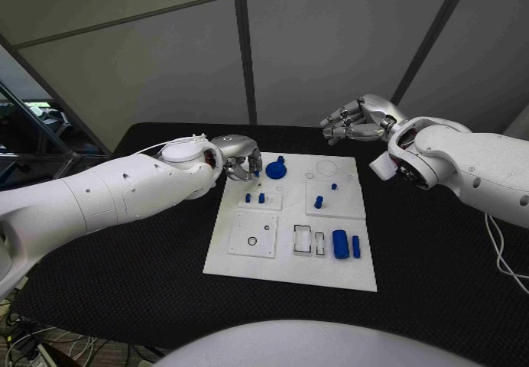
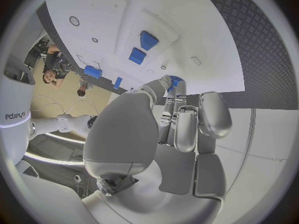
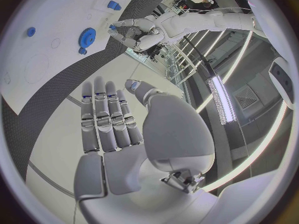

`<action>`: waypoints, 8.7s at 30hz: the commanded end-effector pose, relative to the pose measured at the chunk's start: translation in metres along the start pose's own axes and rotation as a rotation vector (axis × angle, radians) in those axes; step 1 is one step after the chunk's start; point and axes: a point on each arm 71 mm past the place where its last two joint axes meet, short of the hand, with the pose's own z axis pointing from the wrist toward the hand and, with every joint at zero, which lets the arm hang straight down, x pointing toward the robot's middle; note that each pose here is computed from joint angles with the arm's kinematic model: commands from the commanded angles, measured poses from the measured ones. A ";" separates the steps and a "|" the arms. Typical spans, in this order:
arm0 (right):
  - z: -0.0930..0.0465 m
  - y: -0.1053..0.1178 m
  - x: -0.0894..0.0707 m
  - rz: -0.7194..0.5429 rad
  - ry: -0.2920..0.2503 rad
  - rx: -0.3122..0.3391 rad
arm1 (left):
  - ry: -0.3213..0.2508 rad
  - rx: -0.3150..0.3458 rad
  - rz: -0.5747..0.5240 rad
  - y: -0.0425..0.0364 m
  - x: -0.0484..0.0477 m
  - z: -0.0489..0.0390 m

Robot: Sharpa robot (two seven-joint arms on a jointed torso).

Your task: Assemble the parts on the task board

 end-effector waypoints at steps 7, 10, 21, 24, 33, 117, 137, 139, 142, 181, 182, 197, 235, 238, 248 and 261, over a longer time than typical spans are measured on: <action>0.001 0.002 0.000 -0.001 0.005 -0.010 | 0.036 0.005 -0.004 -0.0017 0.0036 0.0020; 0.001 0.002 0.000 -0.002 0.005 -0.010 | 0.038 0.006 -0.005 -0.0019 0.0048 0.0027; 0.001 0.002 0.000 -0.003 0.006 -0.010 | 0.054 0.015 -0.009 -0.0049 0.0097 0.0040; 0.001 0.001 0.000 -0.003 0.005 -0.010 | 0.059 0.014 -0.010 -0.0047 0.0107 0.0038; 0.001 0.002 0.000 -0.003 0.006 -0.010 | 0.072 0.019 -0.012 -0.0053 0.0127 0.0035; -0.009 -0.004 -0.014 -0.175 -0.040 -0.042 | 0.014 -0.030 -0.056 0.0112 0.0025 -0.0058; -0.045 -0.032 0.005 -0.790 -0.008 -0.018 | -0.317 -0.045 -0.835 0.0402 -0.0475 -0.0658; -0.047 -0.036 0.013 -0.816 0.003 -0.019 | -0.331 -0.034 -0.928 0.0361 -0.0474 -0.0672; -0.048 -0.040 0.024 -0.848 0.021 -0.024 | -0.347 -0.015 -1.044 0.0305 -0.0464 -0.0686; -0.032 -0.055 0.072 -0.987 0.157 -0.096 | -0.349 0.055 -1.267 0.0119 -0.0417 -0.0701; -0.032 -0.055 0.073 -0.985 0.159 -0.096 | -0.349 0.055 -1.267 0.0122 -0.0417 -0.0700; -0.028 -0.061 0.075 -0.974 0.202 -0.057 | -0.347 0.052 -1.267 0.0132 -0.0416 -0.0702; -0.031 -0.055 0.069 -0.964 0.115 -0.076 | -0.343 0.043 -1.267 0.0161 -0.0410 -0.0706; -0.033 -0.053 0.068 -0.959 0.103 -0.081 | -0.343 0.042 -1.267 0.0169 -0.0410 -0.0706; -0.048 -0.041 0.065 -0.928 0.078 -0.097 | -0.341 0.039 -1.267 0.0181 -0.0403 -0.0689; -0.060 0.019 0.091 -0.835 0.042 -0.237 | -0.347 0.028 -1.265 0.0223 -0.0396 -0.0666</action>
